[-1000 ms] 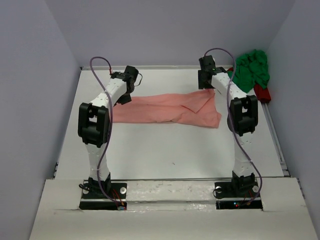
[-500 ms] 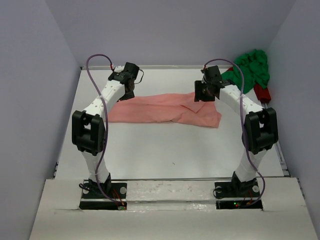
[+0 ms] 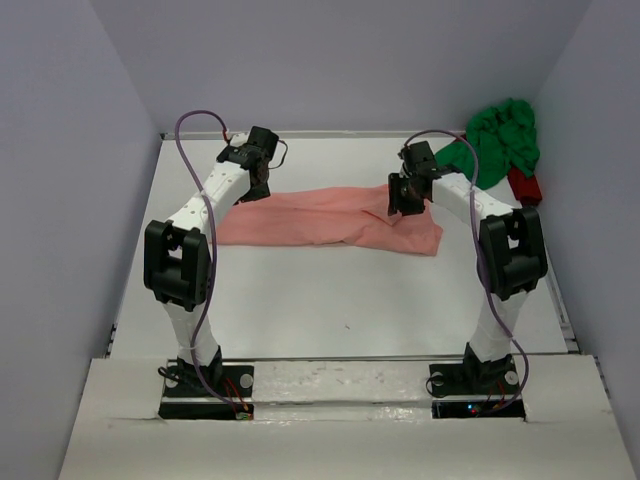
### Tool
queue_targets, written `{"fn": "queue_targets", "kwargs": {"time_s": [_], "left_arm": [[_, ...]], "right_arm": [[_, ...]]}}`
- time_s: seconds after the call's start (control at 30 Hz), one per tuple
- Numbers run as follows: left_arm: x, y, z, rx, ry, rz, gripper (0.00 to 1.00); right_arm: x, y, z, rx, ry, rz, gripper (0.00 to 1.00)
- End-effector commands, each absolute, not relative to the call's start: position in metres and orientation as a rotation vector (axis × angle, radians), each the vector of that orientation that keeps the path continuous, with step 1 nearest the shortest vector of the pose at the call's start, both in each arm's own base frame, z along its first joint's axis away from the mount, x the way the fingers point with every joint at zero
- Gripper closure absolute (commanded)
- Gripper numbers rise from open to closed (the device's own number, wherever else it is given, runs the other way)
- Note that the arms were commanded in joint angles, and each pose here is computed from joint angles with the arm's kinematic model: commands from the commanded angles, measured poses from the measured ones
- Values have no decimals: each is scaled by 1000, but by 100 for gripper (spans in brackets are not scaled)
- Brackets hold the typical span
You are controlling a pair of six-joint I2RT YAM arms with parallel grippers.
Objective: Fold and stack the t-shirts
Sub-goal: Fold the other side of the tshirt into a rectangle
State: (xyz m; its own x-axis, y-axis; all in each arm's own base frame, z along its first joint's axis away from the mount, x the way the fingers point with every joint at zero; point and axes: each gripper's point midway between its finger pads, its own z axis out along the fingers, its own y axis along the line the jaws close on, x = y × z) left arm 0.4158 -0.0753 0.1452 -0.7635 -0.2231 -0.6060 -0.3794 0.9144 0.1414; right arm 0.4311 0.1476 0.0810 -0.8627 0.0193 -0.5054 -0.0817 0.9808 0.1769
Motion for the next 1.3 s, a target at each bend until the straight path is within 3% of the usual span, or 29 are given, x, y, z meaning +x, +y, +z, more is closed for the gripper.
{"fn": "queue_targets", "kwargs": {"time_s": [0.0, 0.7, 0.83, 0.87, 0.93, 1.27], "left_arm": [[419, -76, 151, -415, 2451, 336, 39], [419, -77, 145, -410, 2467, 335, 39], [419, -77, 144, -406, 2469, 339, 39], [419, -77, 142, -407, 2472, 340, 39], [419, -78, 140, -404, 2474, 336, 39], [419, -80, 136, -401, 2479, 340, 40]], "right_arm": [[432, 147, 76, -23, 2594, 240, 52], [423, 169, 49, -74, 2662, 276, 56], [424, 171, 50, -81, 2655, 261, 70], [426, 168, 49, -67, 2652, 235, 85], [428, 166, 52, -64, 2636, 185, 99], [436, 167, 61, -104, 2562, -46, 100]]}}
